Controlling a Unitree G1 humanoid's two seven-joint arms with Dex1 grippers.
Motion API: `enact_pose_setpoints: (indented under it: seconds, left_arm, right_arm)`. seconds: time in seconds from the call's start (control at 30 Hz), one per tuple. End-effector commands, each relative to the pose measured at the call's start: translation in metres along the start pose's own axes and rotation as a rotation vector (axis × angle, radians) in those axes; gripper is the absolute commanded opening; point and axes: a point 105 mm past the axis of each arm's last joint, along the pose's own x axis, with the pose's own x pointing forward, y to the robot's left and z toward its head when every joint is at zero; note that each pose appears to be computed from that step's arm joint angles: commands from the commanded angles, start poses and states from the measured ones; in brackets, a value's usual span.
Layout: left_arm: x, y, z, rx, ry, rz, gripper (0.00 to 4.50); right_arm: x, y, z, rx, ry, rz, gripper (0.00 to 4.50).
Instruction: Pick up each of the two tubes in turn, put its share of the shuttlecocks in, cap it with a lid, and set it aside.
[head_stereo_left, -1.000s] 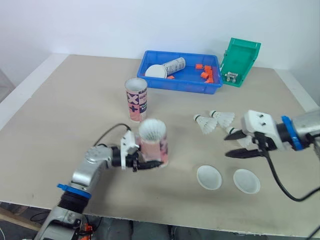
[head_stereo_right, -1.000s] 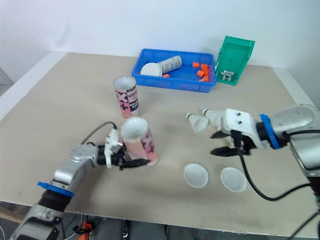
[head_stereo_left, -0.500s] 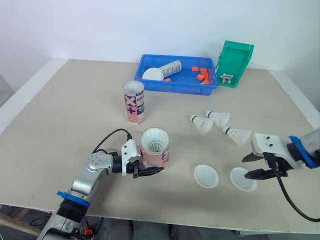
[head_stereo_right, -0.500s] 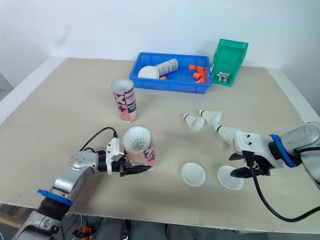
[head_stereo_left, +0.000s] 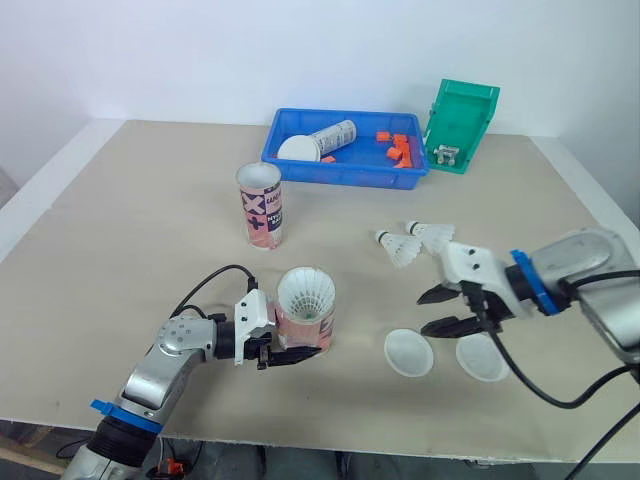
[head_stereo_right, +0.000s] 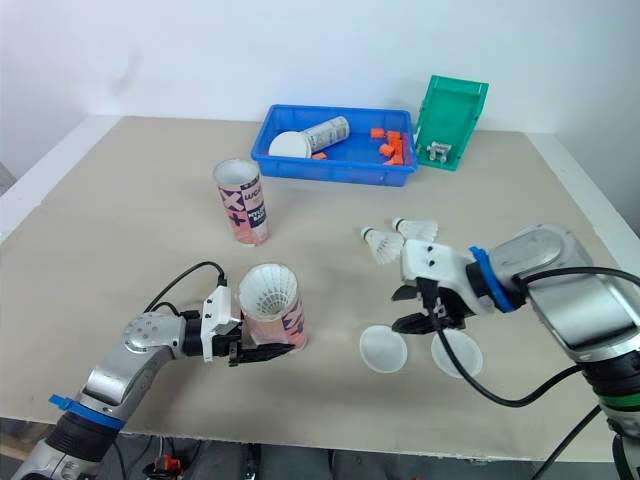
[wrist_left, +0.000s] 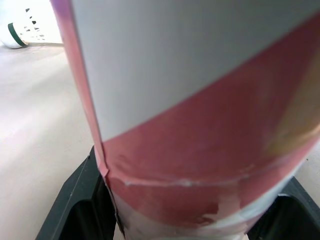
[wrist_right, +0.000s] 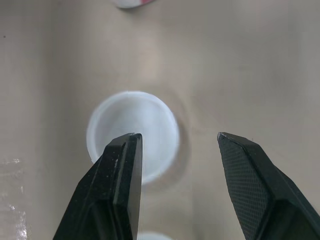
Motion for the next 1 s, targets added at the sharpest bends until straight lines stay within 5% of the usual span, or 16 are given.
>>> enact_pose_setpoints:
  seconds: [0.03,0.43,0.53,0.67,1.0]
  left_arm:
    - [-0.002,-0.005,-0.025,-0.067,0.09,-0.005,2.73]
    - [0.002,0.0,-0.025,-0.035,0.071,0.015,2.73]
    - [0.003,0.003,-0.025,-0.027,0.068,0.023,2.73]
    - [0.005,0.007,-0.025,-0.019,0.063,0.029,2.73]
    - [0.007,0.023,-0.023,0.004,0.054,0.047,2.73]
  right_arm:
    - [0.004,-0.003,0.011,-0.057,0.015,-0.022,2.63]
    - [0.028,-0.005,0.01,-0.143,0.1,0.004,2.63]
    - [0.028,-0.005,0.011,-0.164,0.107,0.014,1.83]
    - [0.026,-0.005,0.012,-0.19,0.112,0.03,0.05]
    - [0.019,-0.011,0.019,-0.224,0.099,0.018,0.02]
